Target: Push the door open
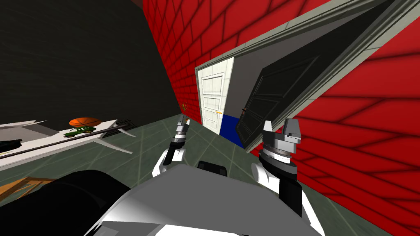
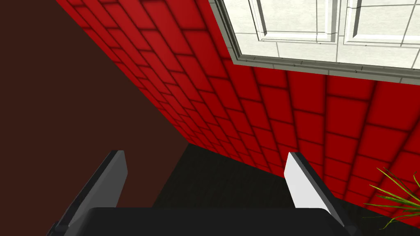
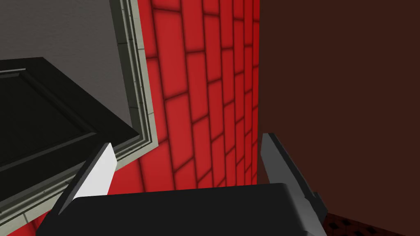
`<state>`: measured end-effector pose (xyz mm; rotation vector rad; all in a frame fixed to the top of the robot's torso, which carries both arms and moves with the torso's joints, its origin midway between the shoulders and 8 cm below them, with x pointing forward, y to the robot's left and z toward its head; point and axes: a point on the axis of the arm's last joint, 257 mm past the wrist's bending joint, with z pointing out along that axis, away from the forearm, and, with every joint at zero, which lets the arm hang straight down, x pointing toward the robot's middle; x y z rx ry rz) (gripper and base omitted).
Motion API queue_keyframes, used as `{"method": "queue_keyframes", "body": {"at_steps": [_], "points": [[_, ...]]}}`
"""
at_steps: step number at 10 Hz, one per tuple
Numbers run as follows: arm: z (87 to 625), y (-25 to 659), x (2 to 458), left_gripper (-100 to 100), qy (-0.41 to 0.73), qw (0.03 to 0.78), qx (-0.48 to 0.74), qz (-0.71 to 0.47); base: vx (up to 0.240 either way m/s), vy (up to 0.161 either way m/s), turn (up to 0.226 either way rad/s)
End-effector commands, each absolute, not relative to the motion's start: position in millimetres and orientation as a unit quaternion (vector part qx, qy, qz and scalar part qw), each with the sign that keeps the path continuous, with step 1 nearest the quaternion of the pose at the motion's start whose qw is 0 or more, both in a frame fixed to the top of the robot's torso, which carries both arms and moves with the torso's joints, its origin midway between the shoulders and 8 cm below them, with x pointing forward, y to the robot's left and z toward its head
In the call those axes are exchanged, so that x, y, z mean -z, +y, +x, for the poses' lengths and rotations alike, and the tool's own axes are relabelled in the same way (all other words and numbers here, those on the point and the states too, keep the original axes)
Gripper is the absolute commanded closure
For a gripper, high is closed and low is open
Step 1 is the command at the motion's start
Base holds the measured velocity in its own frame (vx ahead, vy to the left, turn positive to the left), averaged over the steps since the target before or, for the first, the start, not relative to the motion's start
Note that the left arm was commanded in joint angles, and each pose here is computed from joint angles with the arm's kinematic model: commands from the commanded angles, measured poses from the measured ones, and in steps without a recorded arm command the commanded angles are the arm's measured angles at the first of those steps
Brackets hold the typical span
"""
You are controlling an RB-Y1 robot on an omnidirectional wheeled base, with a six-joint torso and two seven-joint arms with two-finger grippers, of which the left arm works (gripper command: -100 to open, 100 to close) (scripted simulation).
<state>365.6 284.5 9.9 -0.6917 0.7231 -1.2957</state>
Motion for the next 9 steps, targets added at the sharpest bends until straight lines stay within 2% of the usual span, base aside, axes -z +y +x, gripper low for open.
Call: {"method": "queue_keyframes", "body": {"at_steps": [1, 5, 9], "points": [[373, 282, 0, -100, 0.33, 0.676, 0.579, -0.314, 0.11, 0.013, -0.077], [394, 275, 28, -100, 0.35, 0.655, 0.583, -0.331, 0.201, 0.007, -0.068], [411, 268, 53, -100, 0.367, 0.636, 0.584, -0.346, 0.133, 0.005, -0.063]]}}
